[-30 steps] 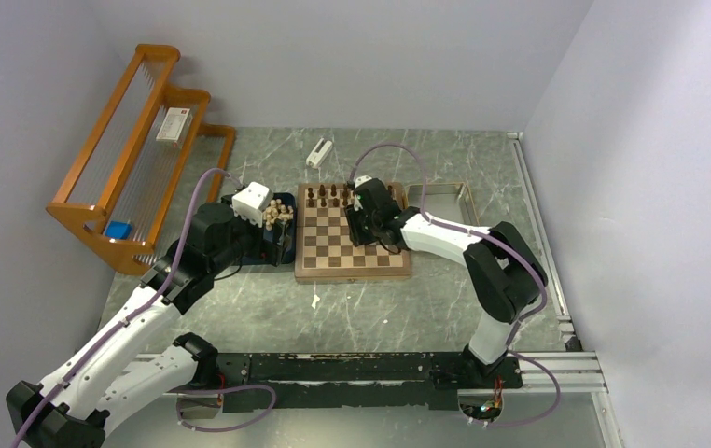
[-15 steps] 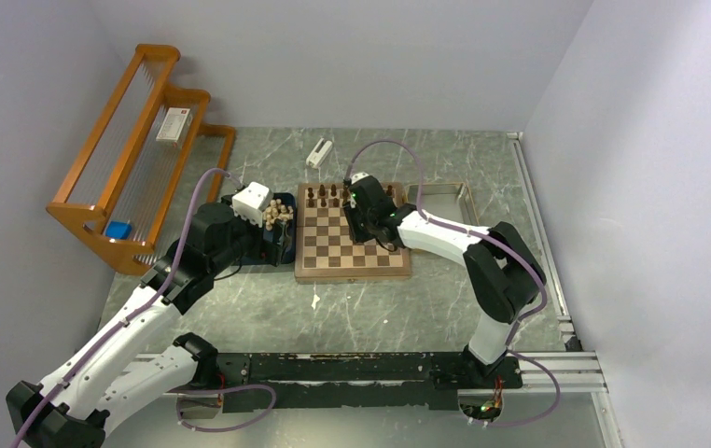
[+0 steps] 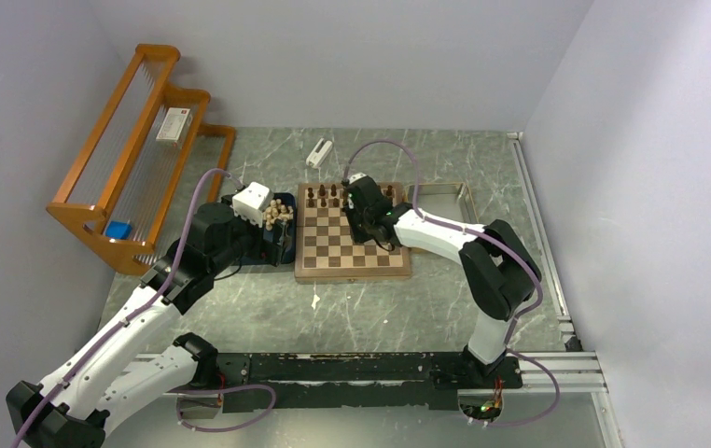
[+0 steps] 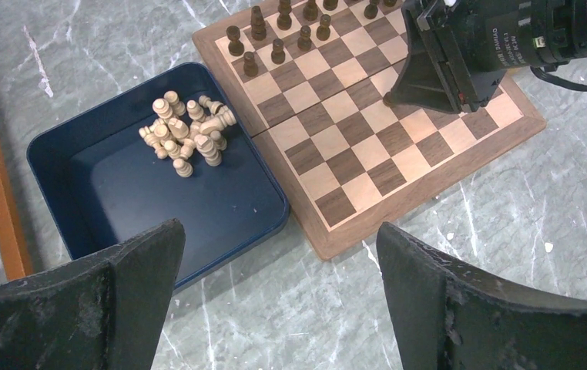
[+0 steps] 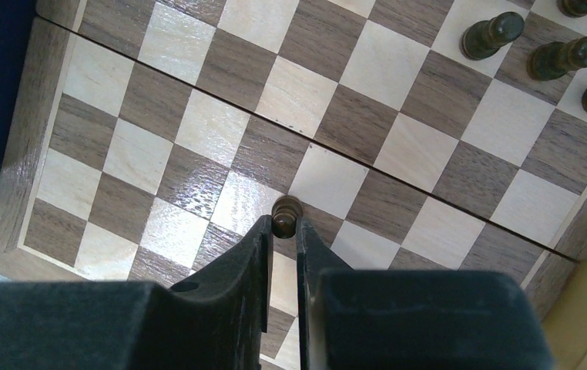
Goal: Set up the chess pieces on the board
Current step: Pick up the chess piece from the chessboard.
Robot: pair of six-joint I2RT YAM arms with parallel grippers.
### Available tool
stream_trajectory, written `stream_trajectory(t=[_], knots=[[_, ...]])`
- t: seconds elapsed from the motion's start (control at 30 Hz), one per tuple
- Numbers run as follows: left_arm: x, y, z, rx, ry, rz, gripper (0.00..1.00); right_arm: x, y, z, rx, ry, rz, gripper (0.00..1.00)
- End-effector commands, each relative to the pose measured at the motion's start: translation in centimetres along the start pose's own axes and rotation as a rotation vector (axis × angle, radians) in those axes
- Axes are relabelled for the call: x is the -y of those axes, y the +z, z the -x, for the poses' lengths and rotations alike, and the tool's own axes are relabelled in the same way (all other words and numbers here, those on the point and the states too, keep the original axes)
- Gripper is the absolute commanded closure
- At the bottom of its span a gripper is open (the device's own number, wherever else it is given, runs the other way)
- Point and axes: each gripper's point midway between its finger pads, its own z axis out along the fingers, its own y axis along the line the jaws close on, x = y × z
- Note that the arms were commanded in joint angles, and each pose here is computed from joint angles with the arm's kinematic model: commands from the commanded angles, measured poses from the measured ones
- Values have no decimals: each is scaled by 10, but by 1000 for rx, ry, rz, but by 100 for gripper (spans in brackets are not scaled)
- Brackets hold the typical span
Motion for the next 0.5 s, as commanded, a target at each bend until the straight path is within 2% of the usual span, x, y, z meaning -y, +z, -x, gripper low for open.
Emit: stream_trajectory(t=[0.0,0.47], knots=[[0,-4,11,34,6,0,1,-1,-3,12,19,-10,-16,85],[0,-5,12,39,7,1,1,13,3,51,63,25,-128,86]])
